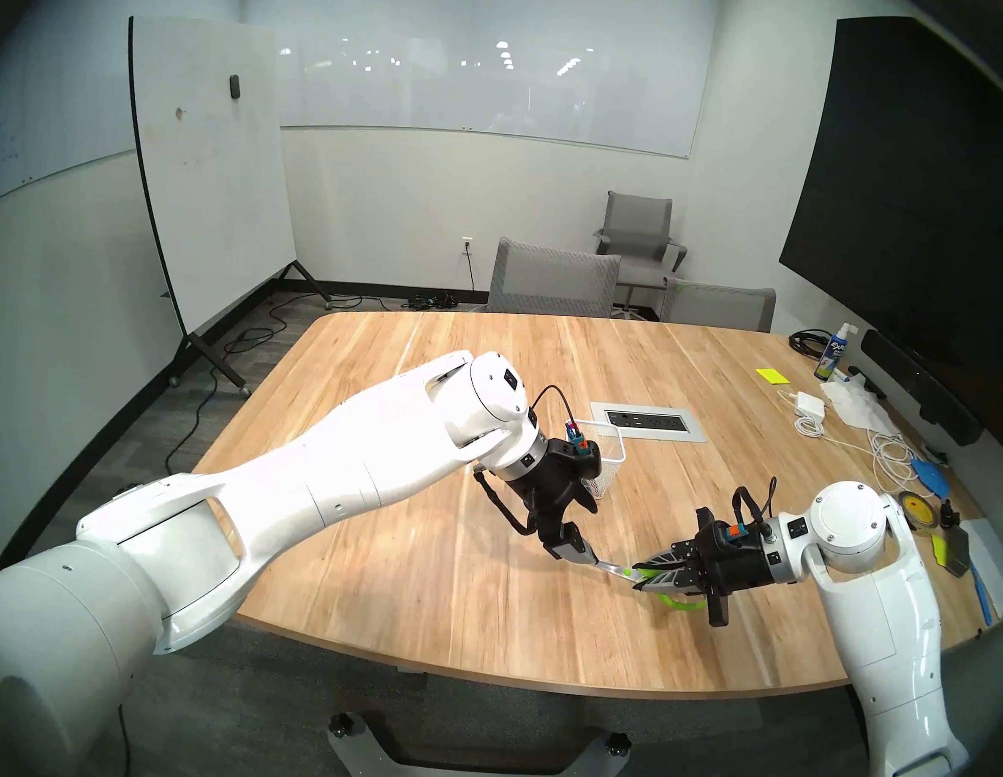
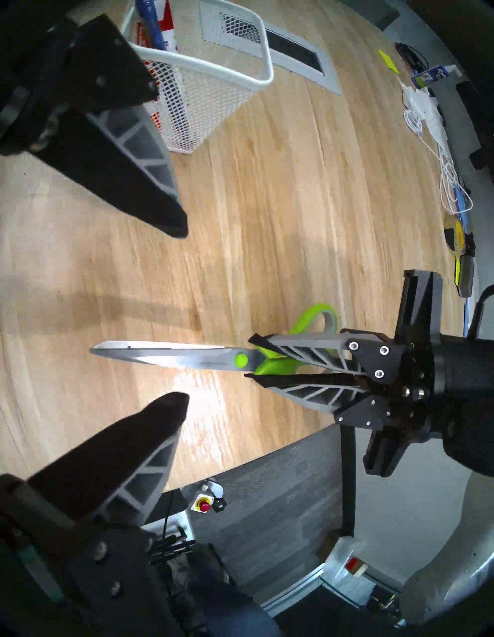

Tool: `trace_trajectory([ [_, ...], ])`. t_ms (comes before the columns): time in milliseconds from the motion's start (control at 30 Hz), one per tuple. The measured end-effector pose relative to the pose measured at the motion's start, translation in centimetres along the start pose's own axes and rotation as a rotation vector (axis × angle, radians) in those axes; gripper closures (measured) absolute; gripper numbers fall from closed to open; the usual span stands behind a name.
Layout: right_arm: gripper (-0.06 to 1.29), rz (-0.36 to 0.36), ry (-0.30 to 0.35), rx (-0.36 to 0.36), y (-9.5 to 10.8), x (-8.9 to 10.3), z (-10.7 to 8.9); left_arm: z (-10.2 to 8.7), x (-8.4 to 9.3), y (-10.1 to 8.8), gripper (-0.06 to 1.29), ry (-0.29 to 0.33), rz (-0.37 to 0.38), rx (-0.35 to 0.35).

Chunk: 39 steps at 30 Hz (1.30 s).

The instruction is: Place the pen, the marker, and the scissors into the pen holder

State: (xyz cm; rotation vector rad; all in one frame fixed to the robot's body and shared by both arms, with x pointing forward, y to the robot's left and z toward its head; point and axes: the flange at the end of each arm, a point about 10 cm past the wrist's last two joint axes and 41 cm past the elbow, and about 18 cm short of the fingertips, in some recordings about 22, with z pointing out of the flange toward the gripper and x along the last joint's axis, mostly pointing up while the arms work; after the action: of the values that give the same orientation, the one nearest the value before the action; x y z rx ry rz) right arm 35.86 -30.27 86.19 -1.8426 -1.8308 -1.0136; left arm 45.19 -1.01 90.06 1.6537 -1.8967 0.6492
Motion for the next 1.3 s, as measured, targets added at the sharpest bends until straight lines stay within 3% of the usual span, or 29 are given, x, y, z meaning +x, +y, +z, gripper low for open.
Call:
trace_trajectory([
  [267, 1.11, -0.001, -0.006, -0.017, 0.1, 0.4, 0.3, 0.3, 1.3, -0.5, 0.03, 0.01, 0.002, -0.032],
  [800, 1.11, -0.001, -0.037, -0.06, 0.8, 0.6, 0.9, 1.4, 2.1, 0.1, 0.03, 0.016, -0.01, -0.063],
  [1300, 1.11, -0.012, -0.029, -0.078, 1.6, 0.8, 0.9, 2.7, 1.1, 1.4, 0.03, 0.01, -0.039, -0.075],
])
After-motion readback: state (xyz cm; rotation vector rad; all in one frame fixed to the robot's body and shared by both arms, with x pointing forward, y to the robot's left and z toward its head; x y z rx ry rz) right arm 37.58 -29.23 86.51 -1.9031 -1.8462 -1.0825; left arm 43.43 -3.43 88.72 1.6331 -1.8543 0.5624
